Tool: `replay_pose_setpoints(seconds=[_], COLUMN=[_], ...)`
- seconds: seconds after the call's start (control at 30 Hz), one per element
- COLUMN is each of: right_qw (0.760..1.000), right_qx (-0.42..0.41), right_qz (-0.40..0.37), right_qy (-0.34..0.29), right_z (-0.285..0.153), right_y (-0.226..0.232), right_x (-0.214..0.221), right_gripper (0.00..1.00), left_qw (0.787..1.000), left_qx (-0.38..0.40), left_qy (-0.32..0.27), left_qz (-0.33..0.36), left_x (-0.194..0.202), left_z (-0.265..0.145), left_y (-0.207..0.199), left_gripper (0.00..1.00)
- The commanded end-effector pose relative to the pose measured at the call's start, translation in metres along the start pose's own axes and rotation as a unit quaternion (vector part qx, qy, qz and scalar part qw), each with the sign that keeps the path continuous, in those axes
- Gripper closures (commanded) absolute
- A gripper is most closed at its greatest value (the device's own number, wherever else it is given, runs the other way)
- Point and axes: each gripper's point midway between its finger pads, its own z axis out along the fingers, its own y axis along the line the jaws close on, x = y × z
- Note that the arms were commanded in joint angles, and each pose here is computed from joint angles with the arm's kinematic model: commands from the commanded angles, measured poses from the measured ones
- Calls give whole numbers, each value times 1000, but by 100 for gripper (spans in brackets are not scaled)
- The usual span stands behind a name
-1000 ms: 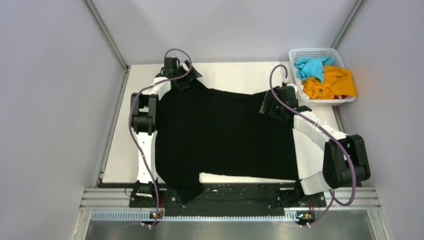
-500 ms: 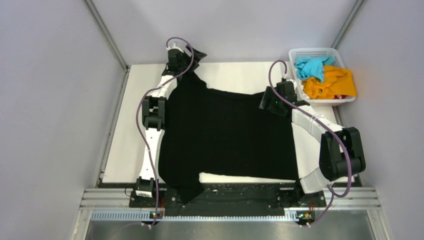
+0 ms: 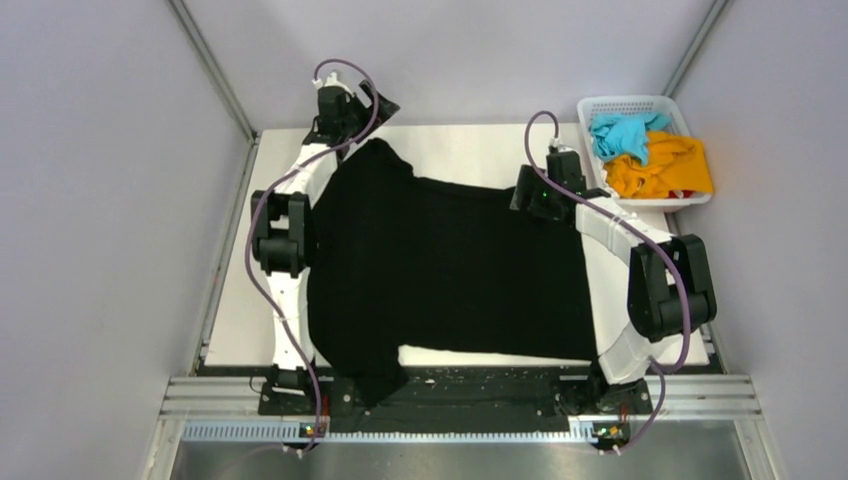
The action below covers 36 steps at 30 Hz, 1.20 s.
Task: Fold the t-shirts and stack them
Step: Flatten out the tshirt
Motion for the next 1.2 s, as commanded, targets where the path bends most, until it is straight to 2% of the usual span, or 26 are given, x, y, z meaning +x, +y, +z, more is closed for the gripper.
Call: replay_pose_setpoints(seconds=[0.0,0.17,0.3,0.87,1.17], right_qw=[999,1000,1000,998,998], right_qx=[-19,-4,6,43,49], right_qz=[-15,-18,-20,-31,-33], right_qy=[-30,-17,-20,-19,-13], right_z=[-6,-6,-10,-15,-13], right_y=[13,5,0,-17,-19], right_x=[-21,-12,-10,-6,-2], right_gripper=[1,1,1,1,1], left_qw=[998,996,993,989,993], left_qx=[-53,-67,-87,-101,-53], left_qy=[-10,57,79,96,81], left_qz=[21,0,-19,-43,-64], left_x=[-5,30,48,74,73], left_z=[-29,-18,-17,6,31], left_y=[11,31,47,69,55], left_gripper=[1,1,1,1,1])
